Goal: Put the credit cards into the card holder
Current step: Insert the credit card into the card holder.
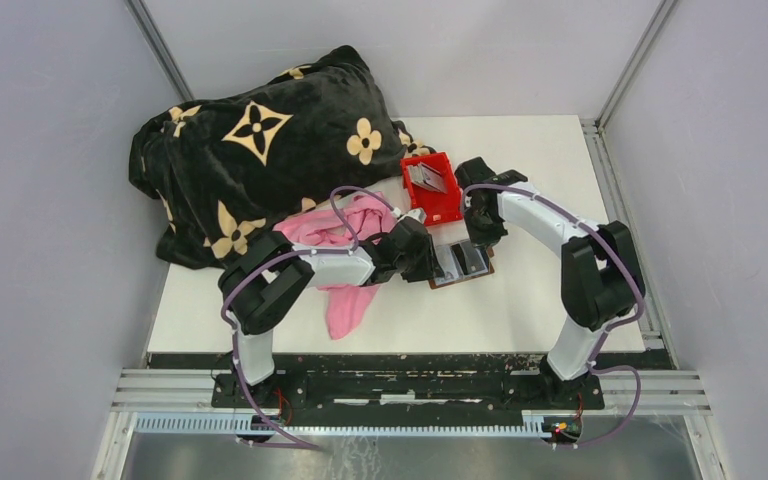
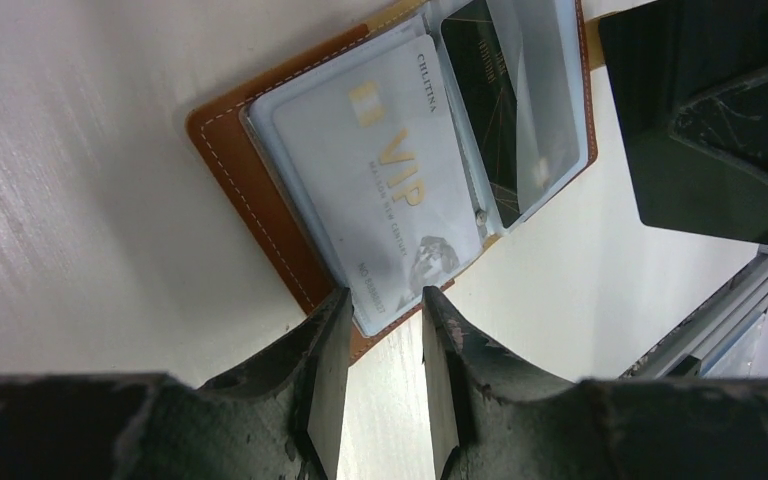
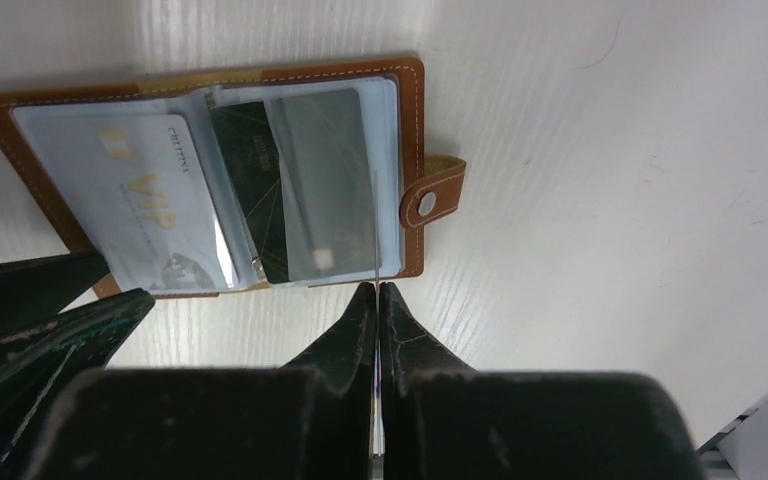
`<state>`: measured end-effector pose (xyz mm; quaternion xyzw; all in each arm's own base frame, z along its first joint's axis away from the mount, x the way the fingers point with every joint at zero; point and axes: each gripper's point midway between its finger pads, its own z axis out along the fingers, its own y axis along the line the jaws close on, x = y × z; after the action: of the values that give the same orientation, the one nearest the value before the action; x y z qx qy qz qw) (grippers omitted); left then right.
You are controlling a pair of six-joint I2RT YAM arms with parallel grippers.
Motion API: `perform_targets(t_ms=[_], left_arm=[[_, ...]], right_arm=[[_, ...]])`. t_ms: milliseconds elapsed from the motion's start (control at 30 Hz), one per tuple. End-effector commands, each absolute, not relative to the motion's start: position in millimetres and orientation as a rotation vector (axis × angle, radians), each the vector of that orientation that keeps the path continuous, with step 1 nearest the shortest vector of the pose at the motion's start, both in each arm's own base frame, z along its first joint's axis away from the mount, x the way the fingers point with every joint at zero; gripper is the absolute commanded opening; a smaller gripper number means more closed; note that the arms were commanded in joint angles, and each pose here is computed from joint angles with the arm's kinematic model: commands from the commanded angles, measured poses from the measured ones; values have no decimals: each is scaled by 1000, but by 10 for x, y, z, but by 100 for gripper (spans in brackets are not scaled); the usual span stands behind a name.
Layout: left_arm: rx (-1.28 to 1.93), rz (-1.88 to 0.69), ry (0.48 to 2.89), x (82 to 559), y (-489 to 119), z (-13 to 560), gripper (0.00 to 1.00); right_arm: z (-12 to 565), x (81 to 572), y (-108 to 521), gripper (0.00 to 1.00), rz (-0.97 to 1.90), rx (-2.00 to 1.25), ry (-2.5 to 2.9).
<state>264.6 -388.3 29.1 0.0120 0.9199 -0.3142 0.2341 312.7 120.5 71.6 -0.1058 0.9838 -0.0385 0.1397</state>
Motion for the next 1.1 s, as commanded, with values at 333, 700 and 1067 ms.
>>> perform_targets(t_ms=[333, 700, 1067], left_arm=[[89, -645, 2574, 2684, -3653, 110, 39], [94, -596, 2597, 2658, -3575, 51, 39], [95, -568, 2599, 2663, -3520, 61, 38]], right_arm=[[689, 3459, 1121, 1, -206, -242, 2771], [533, 3407, 1171, 1, -88, -178, 2810], [421, 3336, 1188, 1, -13, -141, 2838]])
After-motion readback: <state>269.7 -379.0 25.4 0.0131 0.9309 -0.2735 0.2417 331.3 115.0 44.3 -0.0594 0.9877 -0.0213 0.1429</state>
